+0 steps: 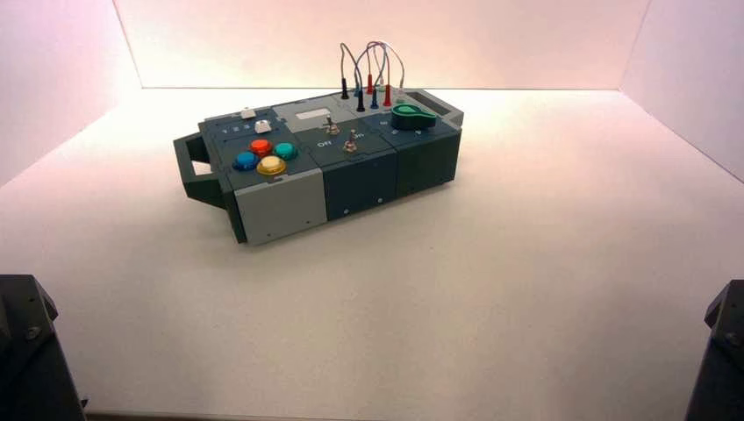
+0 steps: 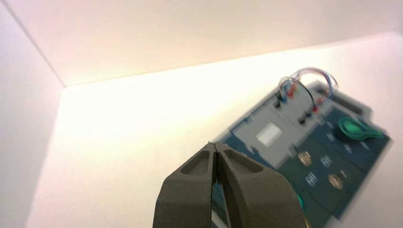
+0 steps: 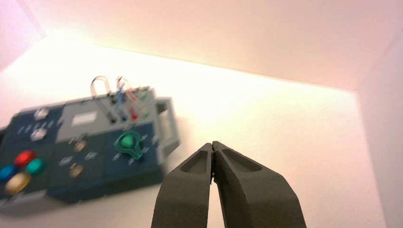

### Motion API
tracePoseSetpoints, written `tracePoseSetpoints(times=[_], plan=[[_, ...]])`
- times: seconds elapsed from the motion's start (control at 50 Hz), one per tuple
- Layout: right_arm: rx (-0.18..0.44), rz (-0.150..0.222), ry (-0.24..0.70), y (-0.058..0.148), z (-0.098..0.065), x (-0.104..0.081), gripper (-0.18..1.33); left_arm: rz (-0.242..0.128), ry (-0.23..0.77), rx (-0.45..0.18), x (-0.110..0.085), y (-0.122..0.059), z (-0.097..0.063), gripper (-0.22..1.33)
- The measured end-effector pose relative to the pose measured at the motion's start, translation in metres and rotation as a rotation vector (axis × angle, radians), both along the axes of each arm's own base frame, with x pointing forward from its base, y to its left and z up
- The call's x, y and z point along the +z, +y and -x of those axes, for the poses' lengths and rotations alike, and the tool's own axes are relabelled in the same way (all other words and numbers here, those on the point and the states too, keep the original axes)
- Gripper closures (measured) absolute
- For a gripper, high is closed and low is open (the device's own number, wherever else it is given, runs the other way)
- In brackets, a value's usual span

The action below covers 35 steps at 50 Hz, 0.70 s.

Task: Flip the top switch on with the right gripper.

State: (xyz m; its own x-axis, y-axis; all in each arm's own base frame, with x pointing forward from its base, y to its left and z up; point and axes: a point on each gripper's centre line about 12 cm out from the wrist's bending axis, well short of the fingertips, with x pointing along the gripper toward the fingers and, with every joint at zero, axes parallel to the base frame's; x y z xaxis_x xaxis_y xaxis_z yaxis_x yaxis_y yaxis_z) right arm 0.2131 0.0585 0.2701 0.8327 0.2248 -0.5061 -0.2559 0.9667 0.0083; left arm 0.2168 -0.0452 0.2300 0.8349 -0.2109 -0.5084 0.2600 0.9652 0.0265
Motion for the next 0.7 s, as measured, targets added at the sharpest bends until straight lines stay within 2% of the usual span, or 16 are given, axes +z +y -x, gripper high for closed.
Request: tracePoseSetpoints(times=[0.16, 0.18, 0.28, 0.36, 0.44, 0.56, 0.7], plan=[[0.053, 0.003, 0.121, 0.019, -0.009, 0.017, 1.29, -0.009, 0.134, -0.033, 0.001, -0.003, -0.005, 1.28], [0.066, 0.005, 0.167, 0.024, -0.012, 0.021, 1.29, -0.010, 0.155, -0.037, 0.000, -0.004, -0.005, 1.28], [0.080, 0.008, 0.272, 0.033, -0.020, 0.026, 1.29, -0.009, 0.248, -0.044, -0.005, -0.004, -0.008, 1.28], [0.106, 0.030, 0.352, 0.042, -0.028, 0.029, 1.29, -0.004, 0.323, -0.055, -0.006, -0.006, -0.011, 1.28], [0.139, 0.045, 0.377, 0.051, -0.032, 0.031, 1.29, -0.005, 0.363, -0.063, -0.007, -0.007, -0.016, 1.28], [0.223, 0.075, 0.405, 0.075, -0.034, 0.035, 1.29, -0.010, 0.454, -0.071, -0.014, -0.009, -0.026, 1.28], [0.312, 0.115, 0.449, 0.099, -0.036, 0.030, 1.29, -0.030, 0.539, -0.094, -0.026, -0.010, -0.036, 1.28]])
